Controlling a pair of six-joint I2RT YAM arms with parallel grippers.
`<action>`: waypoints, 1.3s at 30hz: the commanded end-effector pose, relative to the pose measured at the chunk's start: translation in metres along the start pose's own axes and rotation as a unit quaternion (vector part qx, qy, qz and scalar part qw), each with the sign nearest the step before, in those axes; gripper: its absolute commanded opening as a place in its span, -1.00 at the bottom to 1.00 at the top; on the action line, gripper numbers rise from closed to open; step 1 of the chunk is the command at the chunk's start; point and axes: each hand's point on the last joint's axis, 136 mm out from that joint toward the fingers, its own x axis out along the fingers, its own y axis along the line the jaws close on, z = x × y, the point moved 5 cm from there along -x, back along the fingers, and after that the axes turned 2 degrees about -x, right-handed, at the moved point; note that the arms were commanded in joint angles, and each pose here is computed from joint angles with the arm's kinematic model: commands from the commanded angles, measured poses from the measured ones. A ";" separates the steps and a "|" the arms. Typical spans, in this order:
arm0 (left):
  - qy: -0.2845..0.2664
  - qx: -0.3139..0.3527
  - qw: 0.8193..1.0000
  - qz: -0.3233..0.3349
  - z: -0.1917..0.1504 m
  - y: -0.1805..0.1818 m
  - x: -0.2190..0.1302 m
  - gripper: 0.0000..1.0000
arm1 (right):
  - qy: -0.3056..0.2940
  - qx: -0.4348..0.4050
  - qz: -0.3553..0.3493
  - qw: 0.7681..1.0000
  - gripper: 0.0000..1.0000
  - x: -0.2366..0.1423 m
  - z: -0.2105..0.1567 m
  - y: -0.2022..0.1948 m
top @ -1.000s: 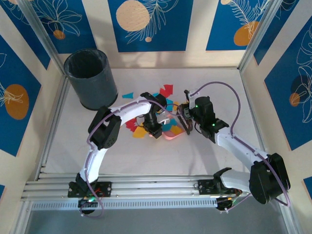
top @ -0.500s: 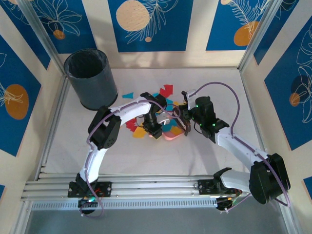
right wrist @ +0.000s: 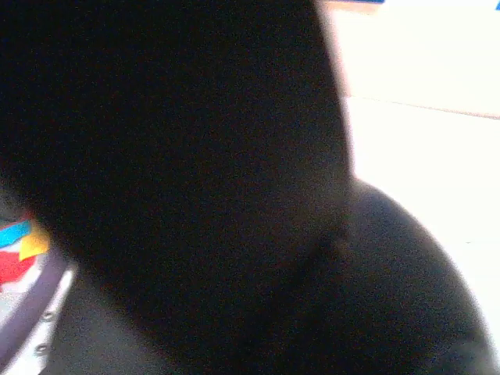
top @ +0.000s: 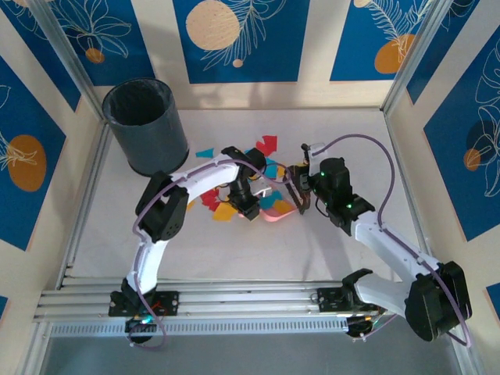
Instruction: Sweep away the paper scraps from the table
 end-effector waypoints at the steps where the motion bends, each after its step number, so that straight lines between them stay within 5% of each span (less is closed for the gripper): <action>1: -0.028 0.009 0.999 0.020 -0.003 -0.005 -0.022 -1.00 | -0.031 0.030 -0.051 0.998 -1.00 -0.013 0.010 -0.019; 24: -0.270 -0.019 0.962 -0.023 -0.009 0.004 -0.179 -1.00 | -0.001 0.056 0.039 0.998 -1.00 -0.023 0.003 -0.023; 39: -0.410 -0.145 0.899 -0.058 -0.033 0.079 -0.270 -1.00 | 0.005 0.063 0.066 0.996 -1.00 -0.021 0.006 -0.018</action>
